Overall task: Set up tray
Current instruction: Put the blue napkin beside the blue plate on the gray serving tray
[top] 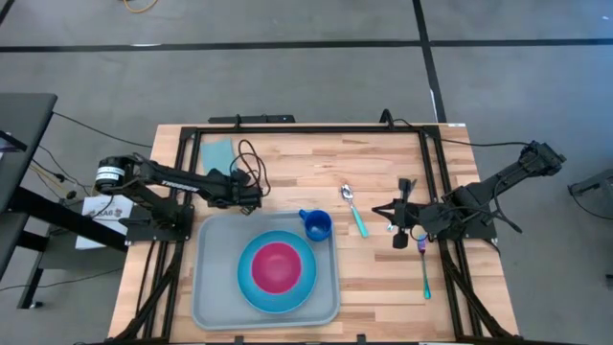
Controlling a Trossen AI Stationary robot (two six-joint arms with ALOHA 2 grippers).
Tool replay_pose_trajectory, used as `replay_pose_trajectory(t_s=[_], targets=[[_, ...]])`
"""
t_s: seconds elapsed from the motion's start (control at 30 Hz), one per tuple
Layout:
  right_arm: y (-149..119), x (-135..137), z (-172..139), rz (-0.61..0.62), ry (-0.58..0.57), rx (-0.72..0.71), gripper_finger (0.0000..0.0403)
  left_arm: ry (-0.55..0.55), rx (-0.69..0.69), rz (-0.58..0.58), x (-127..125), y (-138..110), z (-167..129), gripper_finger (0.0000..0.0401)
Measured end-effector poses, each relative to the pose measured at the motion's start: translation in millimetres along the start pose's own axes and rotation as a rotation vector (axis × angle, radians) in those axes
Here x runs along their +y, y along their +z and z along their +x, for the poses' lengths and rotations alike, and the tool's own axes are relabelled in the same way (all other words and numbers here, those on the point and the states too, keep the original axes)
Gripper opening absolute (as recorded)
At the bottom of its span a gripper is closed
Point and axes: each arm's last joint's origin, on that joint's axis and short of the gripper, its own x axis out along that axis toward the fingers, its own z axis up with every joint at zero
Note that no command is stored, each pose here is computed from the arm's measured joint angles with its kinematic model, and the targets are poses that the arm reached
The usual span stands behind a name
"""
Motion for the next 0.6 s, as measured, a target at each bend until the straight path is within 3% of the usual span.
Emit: replay_pose_trajectory(t_s=[0.4,0.6], targets=[[0.0,0.0,0.0,0.000,0.000,0.000,0.0001,-0.041,-0.050,0.019,-4.8,2.8,2.9,0.0143],[0.0,0.0,0.0,0.000,0.001,0.000,0.0001,-0.035,-0.049,-0.105,0.6,-1.4,16.1,0.0165]])
